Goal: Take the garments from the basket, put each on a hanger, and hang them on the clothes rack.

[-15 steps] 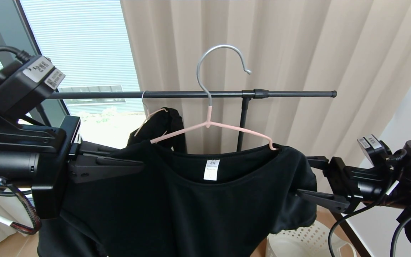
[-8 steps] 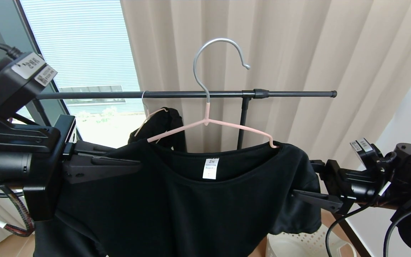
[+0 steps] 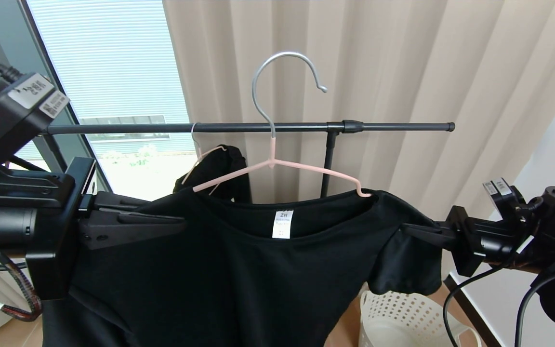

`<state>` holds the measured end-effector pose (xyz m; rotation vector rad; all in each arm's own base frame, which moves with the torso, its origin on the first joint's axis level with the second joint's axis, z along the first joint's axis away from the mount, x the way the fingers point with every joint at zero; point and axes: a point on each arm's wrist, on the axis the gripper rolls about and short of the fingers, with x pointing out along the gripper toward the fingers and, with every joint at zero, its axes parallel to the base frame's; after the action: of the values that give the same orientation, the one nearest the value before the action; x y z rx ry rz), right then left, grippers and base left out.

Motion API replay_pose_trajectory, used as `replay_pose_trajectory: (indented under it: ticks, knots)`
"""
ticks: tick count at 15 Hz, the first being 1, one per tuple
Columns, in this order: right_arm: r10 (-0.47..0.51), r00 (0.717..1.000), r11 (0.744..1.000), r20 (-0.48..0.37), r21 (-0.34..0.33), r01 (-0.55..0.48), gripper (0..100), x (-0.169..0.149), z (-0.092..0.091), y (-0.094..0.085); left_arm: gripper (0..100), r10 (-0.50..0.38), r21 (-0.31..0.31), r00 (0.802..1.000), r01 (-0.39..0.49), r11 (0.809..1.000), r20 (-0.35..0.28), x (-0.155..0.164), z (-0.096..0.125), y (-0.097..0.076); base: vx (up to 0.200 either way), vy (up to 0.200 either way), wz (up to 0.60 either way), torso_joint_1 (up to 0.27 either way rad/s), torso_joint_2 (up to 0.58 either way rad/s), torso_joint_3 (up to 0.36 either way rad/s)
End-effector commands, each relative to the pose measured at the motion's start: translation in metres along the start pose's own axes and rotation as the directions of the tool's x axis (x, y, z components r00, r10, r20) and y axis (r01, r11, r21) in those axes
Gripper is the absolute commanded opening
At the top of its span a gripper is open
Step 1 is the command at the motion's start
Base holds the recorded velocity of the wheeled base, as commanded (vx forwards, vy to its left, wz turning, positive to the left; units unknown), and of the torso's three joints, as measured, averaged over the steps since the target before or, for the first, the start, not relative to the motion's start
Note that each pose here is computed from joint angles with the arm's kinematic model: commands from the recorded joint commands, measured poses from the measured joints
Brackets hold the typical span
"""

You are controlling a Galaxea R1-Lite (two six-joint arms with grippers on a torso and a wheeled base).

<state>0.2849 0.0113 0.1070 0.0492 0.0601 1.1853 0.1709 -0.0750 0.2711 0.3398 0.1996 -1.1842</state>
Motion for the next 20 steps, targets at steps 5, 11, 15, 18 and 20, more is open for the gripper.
replay_pose_trajectory:
  ticks: [5,11,15,18,20]
  knots:
    - [-0.038,0.999,0.999,0.015,-0.032,0.039,0,-0.01,0.008,-0.006,0,0.036,-0.003,0.999,-0.036,0.999,0.003,-0.011,-0.003,-0.004,0.0,0.0,0.0,0.0,0.0,0.0]
    - [-0.018,1.0,0.999,0.018,-0.044,0.019,0,-0.01,0.015,0.009,0,0.031,-0.007,1.0,-0.031,0.999,0.0,-0.009,-0.004,-0.004,0.0,0.0,0.0,0.0,0.0,0.0]
    - [-0.017,1.0,0.998,0.016,-0.059,0.017,100,-0.01,0.014,0.011,0,0.031,-0.029,0.999,-0.031,0.999,-0.009,-0.008,-0.006,-0.002,0.0,0.0,0.0,0.0,0.0,0.0]
    - [-0.01,1.0,0.997,0.022,-0.077,0.012,100,-0.01,0.019,0.016,0,0.052,-0.063,0.999,-0.053,0.997,-0.011,-0.01,-0.007,0.001,0.0,0.0,0.0,0.0,0.0,0.0]
    - [-0.008,1.0,0.996,0.025,-0.086,0.01,100,-0.011,0.022,0.019,0,0.07,-0.073,0.997,-0.07,0.995,-0.016,-0.013,-0.009,0.003,0.0,0.0,0.0,0.0,0.0,0.0]
